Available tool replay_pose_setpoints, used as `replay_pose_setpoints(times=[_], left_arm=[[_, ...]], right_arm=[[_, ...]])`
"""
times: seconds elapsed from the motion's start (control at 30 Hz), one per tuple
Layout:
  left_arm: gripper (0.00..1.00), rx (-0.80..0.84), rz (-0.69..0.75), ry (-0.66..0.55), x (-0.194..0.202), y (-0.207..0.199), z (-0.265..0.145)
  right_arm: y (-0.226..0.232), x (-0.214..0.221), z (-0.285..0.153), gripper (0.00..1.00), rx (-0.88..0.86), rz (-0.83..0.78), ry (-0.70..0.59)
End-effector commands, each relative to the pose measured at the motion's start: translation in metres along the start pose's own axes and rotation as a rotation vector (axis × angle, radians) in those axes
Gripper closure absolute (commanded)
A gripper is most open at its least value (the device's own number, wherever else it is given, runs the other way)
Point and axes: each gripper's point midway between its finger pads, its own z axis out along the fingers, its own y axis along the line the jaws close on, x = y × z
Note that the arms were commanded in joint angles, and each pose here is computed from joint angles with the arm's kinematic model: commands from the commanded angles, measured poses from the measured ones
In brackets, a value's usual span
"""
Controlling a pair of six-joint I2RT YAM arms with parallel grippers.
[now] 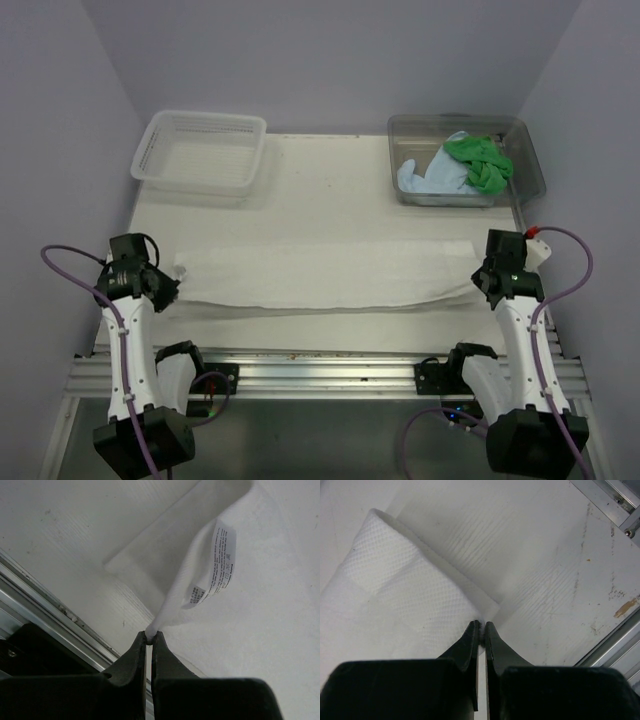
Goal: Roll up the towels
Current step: Fold the towel
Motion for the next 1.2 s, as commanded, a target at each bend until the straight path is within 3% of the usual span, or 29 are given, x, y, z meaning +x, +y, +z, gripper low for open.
replay_pose_setpoints(times=[0.0, 0.23, 0.27, 0.3, 0.33, 0.4, 0.43, 0.47, 0.53, 0.63, 0.7, 0.8, 0.83, 0.9, 1.0, 1.17], left_arm=[[1.0, -0.019, -0.034, -0.022, -0.002, 0.005, 0.004], [1.0, -0.034, -0.041, 0.013, 0.008, 0.008, 0.012], [0.86, -0.035, -0.039, 0.016, 0.008, 0.008, 0.012], [0.78, -0.039, -0.04, 0.015, 0.006, 0.008, 0.012], [0.67, -0.036, -0.036, 0.016, 0.006, 0.007, 0.011], [0.39, -0.028, -0.034, -0.007, -0.003, 0.003, 0.007], [0.3, -0.019, -0.028, -0.028, -0.01, 0.0, 0.004], [0.21, 0.004, -0.015, -0.062, -0.022, -0.007, -0.003], [0.2, 0.03, -0.002, -0.118, -0.04, -0.016, -0.011], [0.2, 0.135, 0.0, -0.178, -0.062, -0.042, -0.024], [0.23, 0.245, 0.027, -0.152, -0.061, -0.066, -0.026], [0.32, 0.36, 0.066, -0.091, -0.054, -0.102, -0.018], [0.35, 0.394, 0.075, -0.09, -0.054, -0.113, -0.016], [0.39, 0.397, 0.114, -0.008, -0.035, -0.124, 0.001], [0.47, 0.374, 0.136, 0.059, -0.022, -0.126, 0.025], [0.49, 0.276, 0.145, 0.038, -0.032, -0.12, 0.057]], right_arm=[[-0.003, -0.005, 0.007, 1.0, 0.027, 0.01, -0.027], [0.002, -0.002, 0.015, 1.0, 0.029, 0.014, -0.009], [0.004, -0.003, 0.016, 0.99, 0.022, 0.015, -0.007], [0.008, -0.003, 0.016, 0.89, 0.009, 0.003, 0.0], [0.012, -0.003, 0.015, 0.64, -0.008, 0.003, 0.011], [0.019, -0.01, 0.01, 0.44, -0.041, 0.003, 0.001], [0.021, -0.013, 0.008, 0.32, -0.051, 0.006, -0.006], [0.025, -0.017, 0.004, 0.27, -0.074, 0.01, -0.015], [0.028, -0.025, -0.002, 0.23, -0.094, 0.003, -0.038], [0.041, -0.033, -0.008, 0.24, -0.156, -0.003, -0.043], [0.054, -0.033, -0.01, 0.27, -0.212, -0.01, -0.023], [0.071, -0.025, -0.002, 0.36, -0.261, -0.039, 0.031], [0.077, -0.024, 0.0, 0.45, -0.283, -0.054, 0.039], [0.086, -0.019, 0.009, 0.55, -0.29, -0.079, 0.086], [0.099, -0.015, 0.027, 0.59, -0.293, -0.116, 0.138], [0.122, -0.007, 0.048, 0.68, -0.322, -0.14, 0.226]])
